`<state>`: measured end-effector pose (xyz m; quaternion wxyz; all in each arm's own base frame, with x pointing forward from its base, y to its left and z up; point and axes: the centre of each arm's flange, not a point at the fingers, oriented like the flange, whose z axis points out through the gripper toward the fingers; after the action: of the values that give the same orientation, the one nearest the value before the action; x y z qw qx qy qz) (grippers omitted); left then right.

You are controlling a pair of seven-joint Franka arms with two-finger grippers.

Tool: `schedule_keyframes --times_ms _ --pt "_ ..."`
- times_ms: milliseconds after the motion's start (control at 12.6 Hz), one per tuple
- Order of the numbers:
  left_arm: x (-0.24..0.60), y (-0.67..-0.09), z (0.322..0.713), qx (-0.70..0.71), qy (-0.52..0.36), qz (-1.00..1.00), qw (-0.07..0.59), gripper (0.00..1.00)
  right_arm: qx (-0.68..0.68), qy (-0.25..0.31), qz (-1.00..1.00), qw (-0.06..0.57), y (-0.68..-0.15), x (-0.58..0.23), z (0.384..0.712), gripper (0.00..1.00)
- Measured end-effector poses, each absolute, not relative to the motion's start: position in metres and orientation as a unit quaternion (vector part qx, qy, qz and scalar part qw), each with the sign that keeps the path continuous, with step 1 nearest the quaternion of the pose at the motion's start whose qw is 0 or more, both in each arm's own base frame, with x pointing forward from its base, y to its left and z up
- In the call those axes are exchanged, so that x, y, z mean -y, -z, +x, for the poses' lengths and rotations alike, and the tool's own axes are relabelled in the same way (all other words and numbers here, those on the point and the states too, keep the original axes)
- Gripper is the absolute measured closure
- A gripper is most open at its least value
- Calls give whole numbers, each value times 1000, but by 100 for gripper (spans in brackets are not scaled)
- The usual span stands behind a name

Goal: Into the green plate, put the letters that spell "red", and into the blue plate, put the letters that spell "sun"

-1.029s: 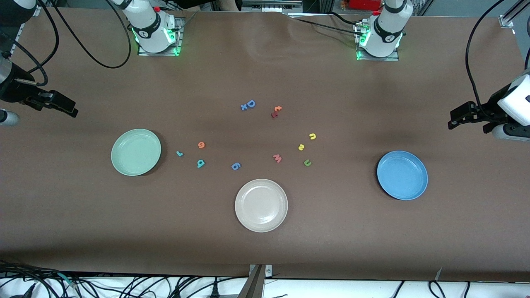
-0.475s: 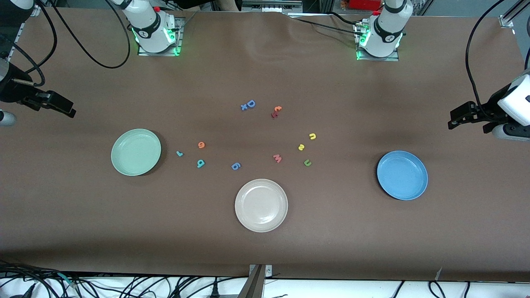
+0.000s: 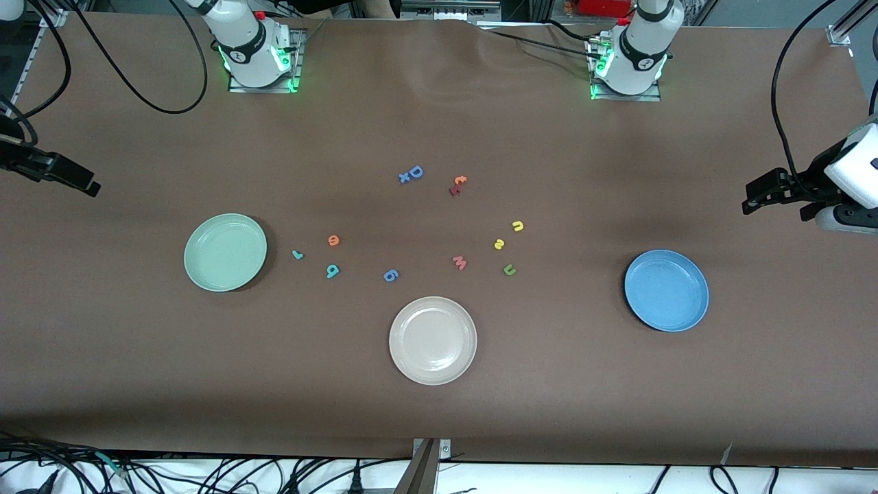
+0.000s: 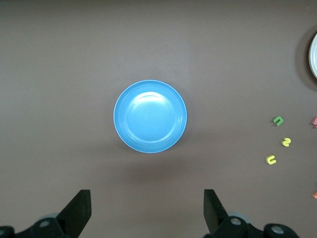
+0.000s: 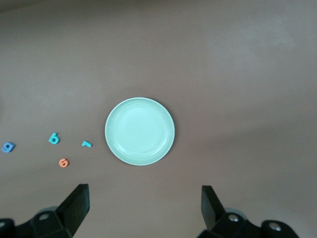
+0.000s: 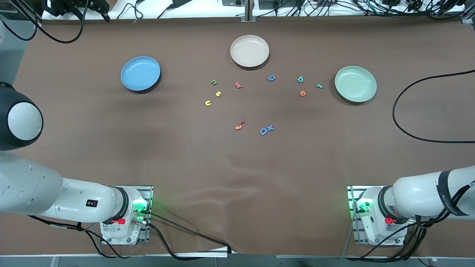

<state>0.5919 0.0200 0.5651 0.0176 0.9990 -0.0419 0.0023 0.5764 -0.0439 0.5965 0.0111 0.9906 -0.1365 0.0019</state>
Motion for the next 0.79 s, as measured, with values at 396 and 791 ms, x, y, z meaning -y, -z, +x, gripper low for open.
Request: schedule_keyframes --times_ms 396,791 --pt "-20 -565 592 42 -2 999 18 0 148 13 989 12 -578 60 583 0" --pt "-20 -565 592 42 -2 999 18 0 138 31 990 11 -551 49 597 0"
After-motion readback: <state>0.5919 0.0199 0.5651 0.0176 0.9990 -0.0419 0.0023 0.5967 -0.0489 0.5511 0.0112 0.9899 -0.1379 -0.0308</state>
